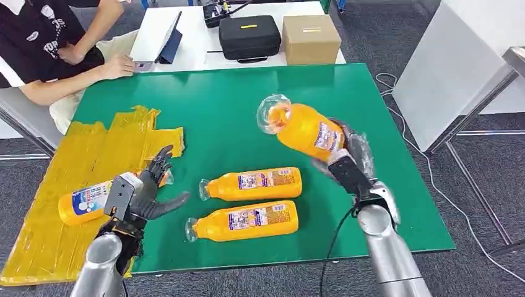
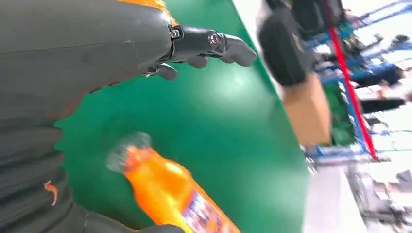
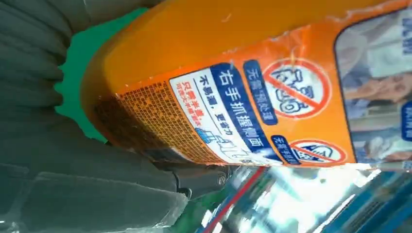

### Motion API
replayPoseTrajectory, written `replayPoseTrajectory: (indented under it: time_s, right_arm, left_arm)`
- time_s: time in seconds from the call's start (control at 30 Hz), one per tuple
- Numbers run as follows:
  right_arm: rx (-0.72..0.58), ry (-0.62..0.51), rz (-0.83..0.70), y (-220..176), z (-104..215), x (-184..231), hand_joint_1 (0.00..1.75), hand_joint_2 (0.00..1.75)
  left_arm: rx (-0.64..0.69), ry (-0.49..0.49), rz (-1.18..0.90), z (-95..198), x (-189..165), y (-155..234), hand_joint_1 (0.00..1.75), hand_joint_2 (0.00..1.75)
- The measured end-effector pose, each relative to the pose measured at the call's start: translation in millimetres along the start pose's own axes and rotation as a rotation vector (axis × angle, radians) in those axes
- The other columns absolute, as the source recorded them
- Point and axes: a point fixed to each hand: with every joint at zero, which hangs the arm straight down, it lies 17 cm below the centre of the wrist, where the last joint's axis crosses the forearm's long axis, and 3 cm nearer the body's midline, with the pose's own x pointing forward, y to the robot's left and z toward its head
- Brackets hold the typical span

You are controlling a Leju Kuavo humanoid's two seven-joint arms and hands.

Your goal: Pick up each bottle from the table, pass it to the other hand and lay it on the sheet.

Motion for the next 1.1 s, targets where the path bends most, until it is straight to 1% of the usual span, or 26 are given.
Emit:
replayPoseTrajectory:
  time_s: [0.1,0.17,0.33,0.43,0.5,0.83,1.1]
  right_arm:
    - [0.084,-0.021,-0.163,35.1,2.2,13.5,1.75,1.75]
    - [0.150,-0.014,-0.233,60.0,4.5,15.7,1.75,1.75]
    - [0.312,-0.002,-0.375,117.8,14.7,23.0,1.75,1.75]
    - [0.390,0.004,-0.449,143.6,19.6,28.4,1.75,1.75]
    - [0.425,0.009,-0.470,156.6,24.2,31.4,1.75,1.75]
    - [0.509,0.036,-0.485,186.5,32.2,30.4,1.75,1.75]
    - [0.541,0.038,-0.494,198.7,35.5,29.9,1.75,1.75]
  left_arm:
    - [-0.056,-0.037,0.013,-10.4,17.5,-17.2,0.00,1.75]
    - [-0.091,-0.061,0.015,-18.4,29.5,-28.5,0.00,1.75]
    - [-0.169,-0.102,0.015,-29.8,50.7,-54.5,0.00,1.75]
    - [-0.215,-0.122,0.018,-34.0,59.7,-69.9,0.00,1.75]
    - [-0.238,-0.133,0.017,-35.7,64.4,-78.0,0.00,1.75]
    - [-0.305,-0.156,0.027,-36.0,74.1,-103.9,0.00,1.75]
    - [-0.371,-0.201,0.038,-27.8,95.1,-133.1,0.00,1.75]
